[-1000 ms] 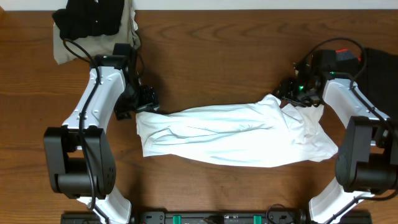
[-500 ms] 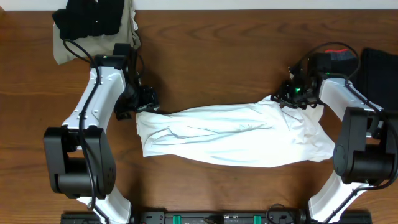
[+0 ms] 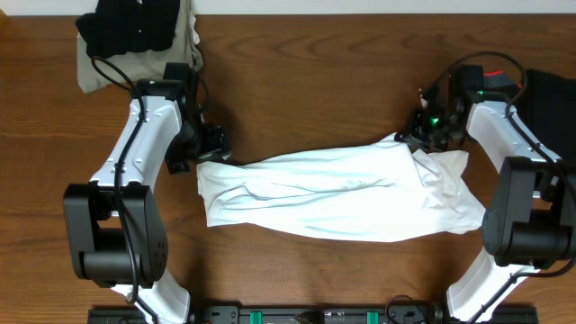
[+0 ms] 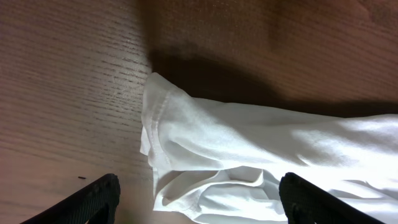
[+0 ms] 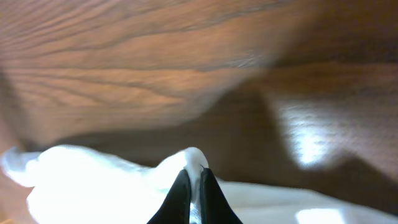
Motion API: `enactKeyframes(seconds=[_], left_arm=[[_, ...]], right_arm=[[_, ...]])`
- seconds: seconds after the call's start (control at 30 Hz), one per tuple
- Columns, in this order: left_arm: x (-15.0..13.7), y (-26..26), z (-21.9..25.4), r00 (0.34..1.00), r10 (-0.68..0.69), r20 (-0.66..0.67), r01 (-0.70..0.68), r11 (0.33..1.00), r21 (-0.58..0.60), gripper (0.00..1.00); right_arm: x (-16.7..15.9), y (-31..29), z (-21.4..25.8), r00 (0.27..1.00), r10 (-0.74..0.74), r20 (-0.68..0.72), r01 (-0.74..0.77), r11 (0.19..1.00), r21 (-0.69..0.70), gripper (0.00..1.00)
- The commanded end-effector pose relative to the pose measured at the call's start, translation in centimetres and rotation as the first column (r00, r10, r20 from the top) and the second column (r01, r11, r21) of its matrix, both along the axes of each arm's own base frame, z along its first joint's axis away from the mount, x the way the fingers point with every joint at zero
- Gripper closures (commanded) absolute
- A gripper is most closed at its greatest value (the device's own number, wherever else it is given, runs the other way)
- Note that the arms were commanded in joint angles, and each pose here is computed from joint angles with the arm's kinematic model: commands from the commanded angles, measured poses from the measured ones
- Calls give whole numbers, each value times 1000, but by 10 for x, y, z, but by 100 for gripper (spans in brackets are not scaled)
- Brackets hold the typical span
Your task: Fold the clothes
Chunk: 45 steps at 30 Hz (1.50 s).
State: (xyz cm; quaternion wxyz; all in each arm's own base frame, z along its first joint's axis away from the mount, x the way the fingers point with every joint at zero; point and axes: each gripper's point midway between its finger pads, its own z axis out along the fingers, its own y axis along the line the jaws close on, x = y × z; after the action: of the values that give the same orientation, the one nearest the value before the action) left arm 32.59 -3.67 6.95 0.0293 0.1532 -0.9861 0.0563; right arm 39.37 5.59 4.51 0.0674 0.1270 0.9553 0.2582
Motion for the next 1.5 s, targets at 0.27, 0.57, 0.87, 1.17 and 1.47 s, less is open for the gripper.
enactKeyframes(seconds=[0.27, 0.57, 0.87, 1.17, 1.47], left_arm=[[1, 1, 1, 1000, -4, 8, 4, 1000, 1, 16], [0, 1, 1, 1000, -4, 7, 4, 1000, 1, 16], [0, 1, 1, 1000, -4, 6, 4, 1000, 1, 16], [1, 1, 1, 1000, -4, 7, 4, 1000, 1, 16], [0, -20, 12, 997, -70, 39, 75, 989, -127, 27]], right_arm=[[-63, 29, 34, 976, 50, -213, -34, 997, 76, 99], [-114, 40, 13, 916, 94, -390, -138, 987, -86, 99], [-156, 3, -11, 854, -68, -516, -164, 906, -390, 99], [-163, -53, -4, 833, -284, -475, -119, 746, -655, 79], [-151, -64, 2, 860, -283, -425, -114, 705, -700, 1]])
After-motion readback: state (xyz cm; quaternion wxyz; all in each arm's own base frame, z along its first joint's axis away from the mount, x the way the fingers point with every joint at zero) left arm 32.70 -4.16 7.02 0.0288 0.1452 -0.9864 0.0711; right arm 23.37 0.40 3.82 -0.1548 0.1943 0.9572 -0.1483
